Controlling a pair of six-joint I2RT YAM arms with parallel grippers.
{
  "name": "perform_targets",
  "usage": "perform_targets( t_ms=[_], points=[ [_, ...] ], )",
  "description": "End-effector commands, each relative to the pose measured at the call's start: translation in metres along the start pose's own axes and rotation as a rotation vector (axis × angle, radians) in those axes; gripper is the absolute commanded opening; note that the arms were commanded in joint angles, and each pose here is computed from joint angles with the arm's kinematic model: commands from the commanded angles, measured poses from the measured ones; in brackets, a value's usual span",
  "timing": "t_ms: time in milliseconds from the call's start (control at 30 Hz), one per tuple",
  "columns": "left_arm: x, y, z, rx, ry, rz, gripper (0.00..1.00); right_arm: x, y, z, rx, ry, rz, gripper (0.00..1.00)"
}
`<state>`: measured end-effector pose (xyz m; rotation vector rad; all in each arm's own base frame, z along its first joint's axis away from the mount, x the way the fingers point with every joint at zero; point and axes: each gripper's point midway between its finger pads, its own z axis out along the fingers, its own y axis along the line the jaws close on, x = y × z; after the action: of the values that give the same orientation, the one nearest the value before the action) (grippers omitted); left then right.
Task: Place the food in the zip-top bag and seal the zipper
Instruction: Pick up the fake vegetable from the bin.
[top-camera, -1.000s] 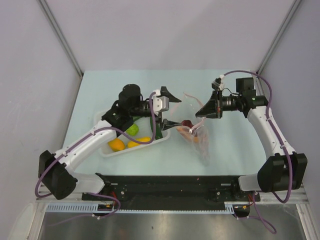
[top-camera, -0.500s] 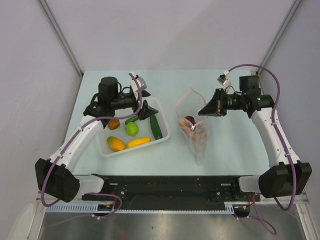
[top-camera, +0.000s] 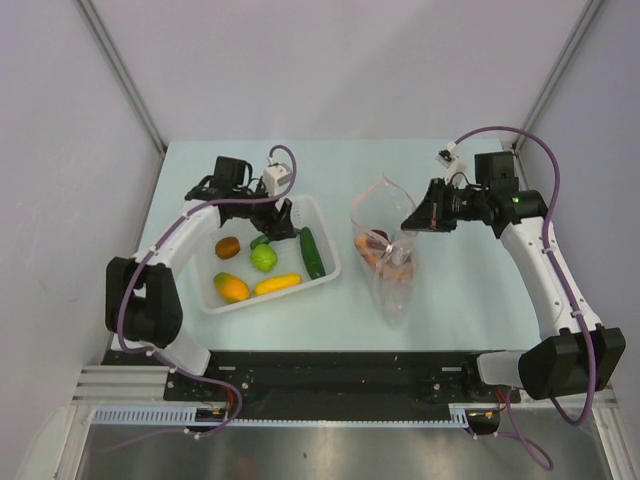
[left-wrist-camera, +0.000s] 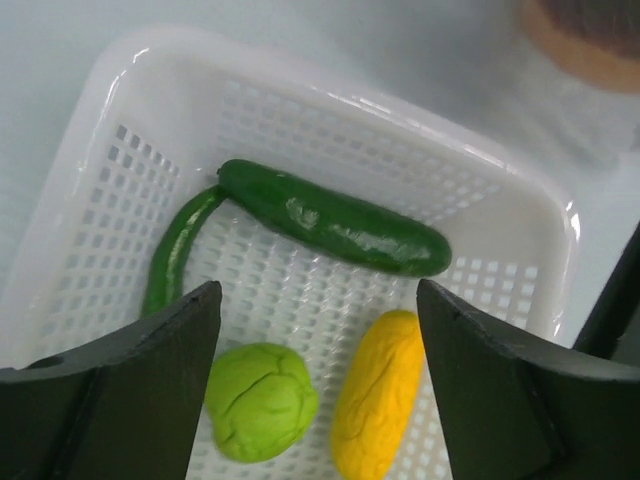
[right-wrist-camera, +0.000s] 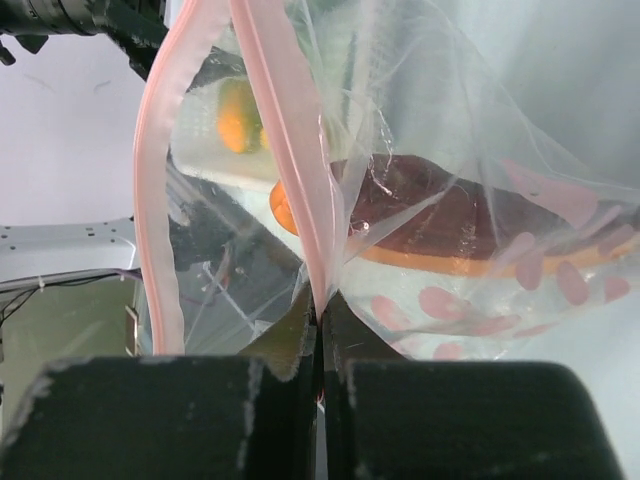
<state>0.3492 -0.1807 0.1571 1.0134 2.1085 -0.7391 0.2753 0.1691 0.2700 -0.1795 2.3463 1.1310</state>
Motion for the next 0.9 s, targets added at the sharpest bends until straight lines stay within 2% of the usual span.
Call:
perform_targets(
  t_ms=[0,33,67,133,267,467,667,867],
  points=[
    [-0.009,-0.004,0.016,0.012,-0.061,-0.337,0.81,-0.013,0.004,-0.008,0.036,-0.058,-0.062,0.00],
    [-0.008,-0.003,0.024,0.019,-0.088,-0.377,0.81,-0.013,0.004,-0.008,0.034,-0.058,-0.063,0.00],
    [-0.009,-0.004,0.027,0.020,-0.107,-0.476,0.81,-0.013,0.004,-0.007,0.031,-0.055,-0.059,0.00],
    [-0.008,0.001,0.037,-0.003,-0.148,-0.515,0.81,-0.013,0.004,-0.007,0.028,-0.054,-0.058,0.00],
    [0.001,0.008,0.057,-0.048,-0.131,-0.637,0.80,-0.014,0.005,-0.007,0.027,-0.054,-0.061,0.00],
    [0.019,0.010,0.079,-0.111,-0.106,-0.715,0.78,-0.014,0.004,-0.008,0.028,-0.052,-0.062,0.00],
    [0.048,0.013,0.093,-0.145,-0.076,-0.835,0.62,-0.015,0.003,-0.008,0.026,-0.053,-0.062,0.00],
    [0.051,0.017,0.105,-0.131,-0.072,-0.878,0.61,-0.014,0.001,-0.006,0.024,-0.046,-0.066,0.00]
  ],
)
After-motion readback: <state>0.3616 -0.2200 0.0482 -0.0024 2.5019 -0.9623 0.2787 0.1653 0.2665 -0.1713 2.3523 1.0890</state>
